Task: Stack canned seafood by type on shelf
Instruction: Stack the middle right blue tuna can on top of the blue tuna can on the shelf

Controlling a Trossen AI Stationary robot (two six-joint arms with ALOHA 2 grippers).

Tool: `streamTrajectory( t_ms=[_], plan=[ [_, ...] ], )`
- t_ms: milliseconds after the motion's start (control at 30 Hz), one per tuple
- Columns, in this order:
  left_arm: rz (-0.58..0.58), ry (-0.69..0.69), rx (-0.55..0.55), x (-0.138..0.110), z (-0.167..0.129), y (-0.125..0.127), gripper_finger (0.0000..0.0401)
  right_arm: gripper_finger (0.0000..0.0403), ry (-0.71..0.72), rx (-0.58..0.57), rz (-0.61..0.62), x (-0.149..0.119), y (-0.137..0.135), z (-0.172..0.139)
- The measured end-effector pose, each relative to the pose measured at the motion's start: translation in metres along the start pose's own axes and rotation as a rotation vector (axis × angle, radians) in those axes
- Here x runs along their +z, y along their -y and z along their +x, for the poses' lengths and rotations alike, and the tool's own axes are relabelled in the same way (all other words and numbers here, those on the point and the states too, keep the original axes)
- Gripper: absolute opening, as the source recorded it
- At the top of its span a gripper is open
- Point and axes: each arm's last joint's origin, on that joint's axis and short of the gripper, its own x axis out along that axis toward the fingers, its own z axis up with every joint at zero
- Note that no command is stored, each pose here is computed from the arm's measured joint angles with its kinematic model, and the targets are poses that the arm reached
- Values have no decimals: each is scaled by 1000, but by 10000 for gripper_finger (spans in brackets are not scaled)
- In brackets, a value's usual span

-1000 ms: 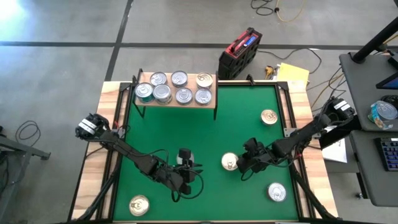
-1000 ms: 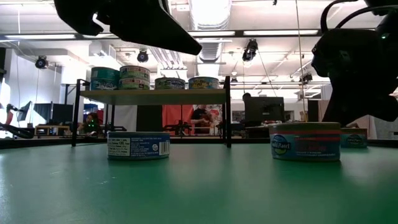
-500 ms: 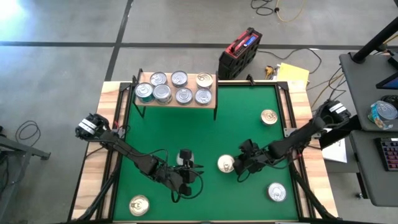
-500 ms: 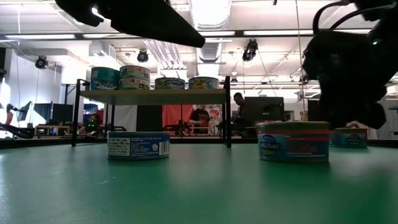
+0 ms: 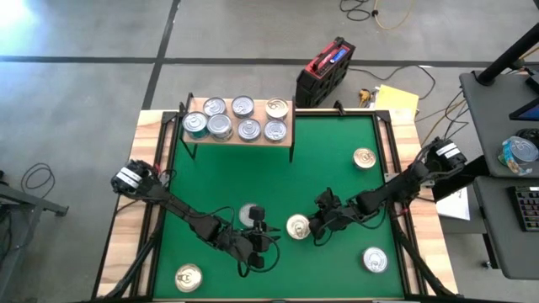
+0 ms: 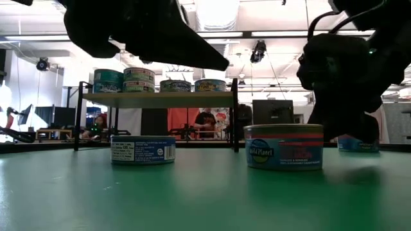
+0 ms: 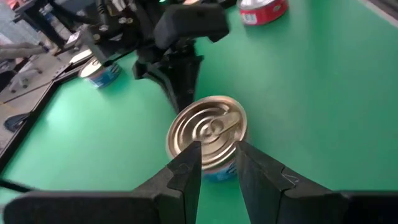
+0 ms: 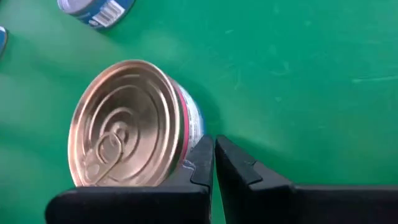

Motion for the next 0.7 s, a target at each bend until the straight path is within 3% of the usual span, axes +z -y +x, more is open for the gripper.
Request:
streamTrajectory(
  t_ms=[433,700],
  plan=[
    [-63,102,-51,-7,28,4,84,9,-25,71,-52,13,-6,-32],
    [-59,32,-27,-12,48,5,76,9,-57,56,-57,17,-2,-49]
  ],
)
